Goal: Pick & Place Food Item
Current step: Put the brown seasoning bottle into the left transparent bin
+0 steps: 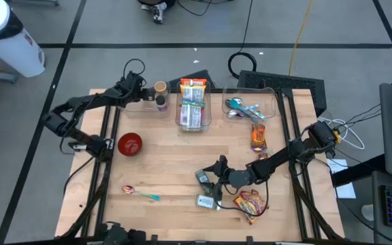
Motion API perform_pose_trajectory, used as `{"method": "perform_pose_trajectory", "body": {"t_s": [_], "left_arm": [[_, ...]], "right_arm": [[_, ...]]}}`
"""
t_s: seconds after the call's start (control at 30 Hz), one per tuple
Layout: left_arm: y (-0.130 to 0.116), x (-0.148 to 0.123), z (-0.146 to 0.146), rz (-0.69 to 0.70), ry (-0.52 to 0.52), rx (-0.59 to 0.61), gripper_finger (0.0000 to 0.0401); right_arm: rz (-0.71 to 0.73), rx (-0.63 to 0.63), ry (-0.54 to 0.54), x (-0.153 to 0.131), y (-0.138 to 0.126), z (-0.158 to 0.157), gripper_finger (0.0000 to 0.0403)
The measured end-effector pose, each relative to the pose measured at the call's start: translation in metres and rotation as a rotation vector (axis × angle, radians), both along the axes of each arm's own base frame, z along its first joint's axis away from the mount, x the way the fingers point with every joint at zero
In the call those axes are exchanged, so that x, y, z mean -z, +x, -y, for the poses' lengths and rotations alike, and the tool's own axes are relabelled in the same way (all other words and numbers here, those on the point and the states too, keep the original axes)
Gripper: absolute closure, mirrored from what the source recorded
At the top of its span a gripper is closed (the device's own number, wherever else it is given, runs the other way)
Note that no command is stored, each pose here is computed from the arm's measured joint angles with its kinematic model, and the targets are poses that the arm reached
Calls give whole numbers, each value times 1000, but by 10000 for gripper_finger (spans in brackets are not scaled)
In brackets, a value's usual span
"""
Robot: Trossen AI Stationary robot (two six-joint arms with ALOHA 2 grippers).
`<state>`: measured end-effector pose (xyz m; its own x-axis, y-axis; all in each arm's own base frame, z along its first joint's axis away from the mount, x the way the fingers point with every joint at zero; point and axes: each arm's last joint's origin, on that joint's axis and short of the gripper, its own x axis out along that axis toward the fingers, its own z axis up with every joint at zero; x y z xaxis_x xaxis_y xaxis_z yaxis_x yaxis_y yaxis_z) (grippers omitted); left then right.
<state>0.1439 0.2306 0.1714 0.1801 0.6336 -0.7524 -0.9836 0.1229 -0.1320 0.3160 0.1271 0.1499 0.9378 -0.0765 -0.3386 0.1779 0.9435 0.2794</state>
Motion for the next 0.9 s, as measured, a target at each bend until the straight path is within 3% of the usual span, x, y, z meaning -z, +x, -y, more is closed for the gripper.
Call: {"method": "perform_pose_trajectory", "body": {"t_s": [0.9], "left_arm": [[13, 21, -6, -34, 2, 27, 210]], "right_arm": [[-1, 0, 0, 0, 0, 0, 119]]}}
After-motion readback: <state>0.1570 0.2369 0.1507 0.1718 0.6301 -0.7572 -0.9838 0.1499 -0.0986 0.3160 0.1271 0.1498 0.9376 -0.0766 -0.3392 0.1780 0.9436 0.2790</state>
